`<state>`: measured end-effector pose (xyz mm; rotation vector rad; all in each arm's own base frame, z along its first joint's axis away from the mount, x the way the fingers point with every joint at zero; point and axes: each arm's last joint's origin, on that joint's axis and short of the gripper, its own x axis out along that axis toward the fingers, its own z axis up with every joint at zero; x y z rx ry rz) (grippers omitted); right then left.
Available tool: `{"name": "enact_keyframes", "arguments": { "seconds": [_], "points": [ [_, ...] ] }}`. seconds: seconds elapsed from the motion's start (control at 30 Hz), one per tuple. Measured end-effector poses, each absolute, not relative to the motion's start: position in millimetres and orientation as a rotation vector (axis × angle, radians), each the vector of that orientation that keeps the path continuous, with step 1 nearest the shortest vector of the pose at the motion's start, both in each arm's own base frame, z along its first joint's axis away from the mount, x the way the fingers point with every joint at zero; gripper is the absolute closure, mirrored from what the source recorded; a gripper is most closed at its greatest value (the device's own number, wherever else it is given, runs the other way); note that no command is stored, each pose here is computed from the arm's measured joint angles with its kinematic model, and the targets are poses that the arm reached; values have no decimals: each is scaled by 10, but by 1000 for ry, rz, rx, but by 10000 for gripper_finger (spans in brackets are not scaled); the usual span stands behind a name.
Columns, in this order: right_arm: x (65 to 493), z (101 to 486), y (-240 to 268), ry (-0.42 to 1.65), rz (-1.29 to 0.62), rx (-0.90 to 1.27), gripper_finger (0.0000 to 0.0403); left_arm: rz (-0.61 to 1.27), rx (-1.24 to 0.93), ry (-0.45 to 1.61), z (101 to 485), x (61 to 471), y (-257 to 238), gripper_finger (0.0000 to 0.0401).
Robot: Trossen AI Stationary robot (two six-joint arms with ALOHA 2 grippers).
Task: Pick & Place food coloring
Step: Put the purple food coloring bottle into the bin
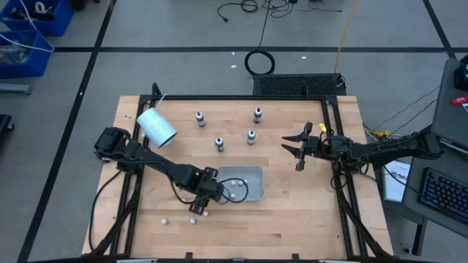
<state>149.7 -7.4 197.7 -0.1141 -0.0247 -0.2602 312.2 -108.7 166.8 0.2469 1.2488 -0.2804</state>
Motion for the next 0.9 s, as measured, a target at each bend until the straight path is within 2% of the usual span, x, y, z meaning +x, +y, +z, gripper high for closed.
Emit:
{"name": "enact_keyframes", "arguments": {
  "seconds": [0.2,0.63,0.77,0.9],
  "points": [
    [1496,1985,-74,-33,-260,-110,289,-278,251,1237,1452,3030,-1042,178],
    [1496,1985,-74,-35,-262,-97,289,-295,257,1168,1341,3008,-1032,180],
    [1496,1985,-75,-35,-262,-97,289,-296,257,1168,1340,3006,-1034,208],
    [1496,1985,-74,-35,-262,-91,289,-298,256,1172,1338,3003,-1031,265]
  ]
}}
